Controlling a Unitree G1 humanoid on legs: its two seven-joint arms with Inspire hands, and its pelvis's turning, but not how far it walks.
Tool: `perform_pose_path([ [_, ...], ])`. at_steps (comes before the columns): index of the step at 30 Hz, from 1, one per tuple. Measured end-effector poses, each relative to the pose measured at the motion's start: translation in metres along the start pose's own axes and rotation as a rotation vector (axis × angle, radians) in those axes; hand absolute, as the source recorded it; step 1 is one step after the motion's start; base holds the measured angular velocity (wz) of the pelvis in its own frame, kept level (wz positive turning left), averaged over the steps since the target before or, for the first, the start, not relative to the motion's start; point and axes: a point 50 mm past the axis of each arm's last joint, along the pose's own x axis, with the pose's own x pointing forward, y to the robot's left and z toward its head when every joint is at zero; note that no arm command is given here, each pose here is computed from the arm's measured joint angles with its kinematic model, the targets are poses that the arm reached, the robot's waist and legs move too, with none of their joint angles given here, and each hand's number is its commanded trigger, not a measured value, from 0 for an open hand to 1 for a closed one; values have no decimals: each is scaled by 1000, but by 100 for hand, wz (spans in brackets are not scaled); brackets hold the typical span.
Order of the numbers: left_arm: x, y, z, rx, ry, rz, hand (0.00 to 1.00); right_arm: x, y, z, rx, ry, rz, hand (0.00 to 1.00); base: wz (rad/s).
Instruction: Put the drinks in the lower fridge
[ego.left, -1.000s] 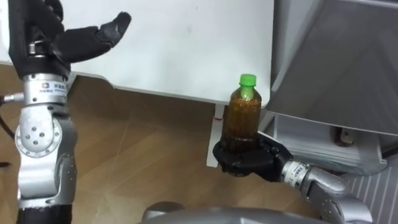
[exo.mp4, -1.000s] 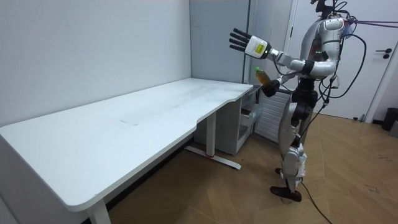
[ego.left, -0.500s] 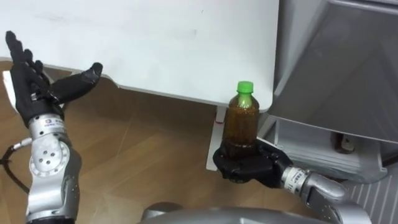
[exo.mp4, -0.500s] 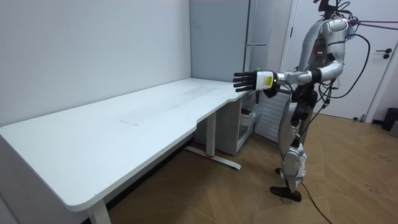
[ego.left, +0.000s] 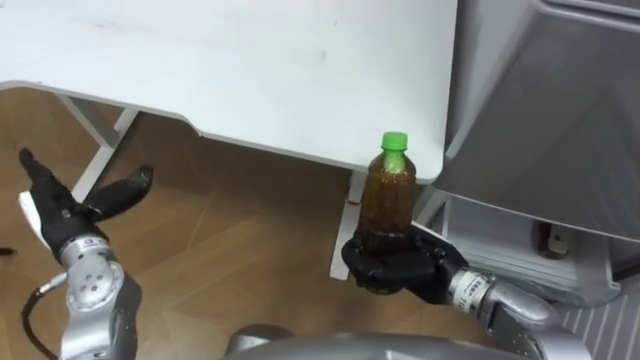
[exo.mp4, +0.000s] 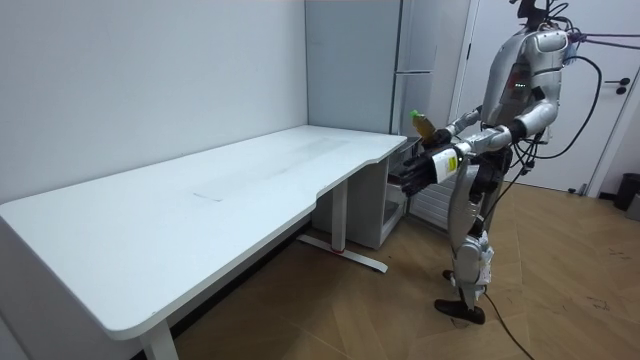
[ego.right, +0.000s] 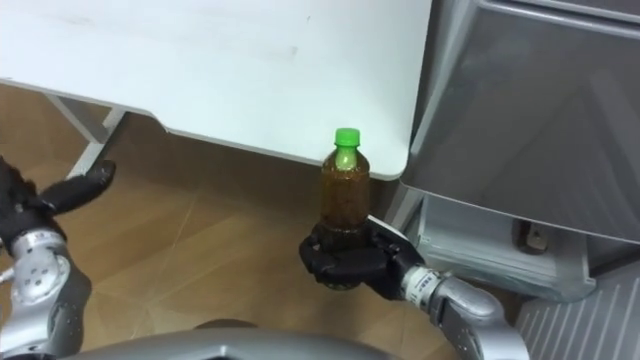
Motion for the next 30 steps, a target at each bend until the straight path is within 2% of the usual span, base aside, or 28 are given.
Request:
perform_pose_path([
  [6, -6, 9, -37, 78, 155, 14, 0, 1, 0, -1, 5, 24, -17, 100, 0],
  [11, -19, 19, -80, 161, 381, -65, 0, 1, -3, -2, 15, 42, -44, 100, -2],
  [14, -27, 26, -98, 208, 486, -99, 0, 2, -5, -1, 29, 48, -49, 100, 0],
  [17, -35, 25, -110, 249, 556, -162, 0, 0, -8, -4, 57, 53, -70, 100, 0],
  [23, -48, 19, -123, 340, 620, -324, 0, -2, -13, -6, 69, 65, -99, 100, 0],
  [30, -55, 22, -132, 418, 659, -384, 0, -1, -21, -19, 165, 83, -197, 100, -2],
])
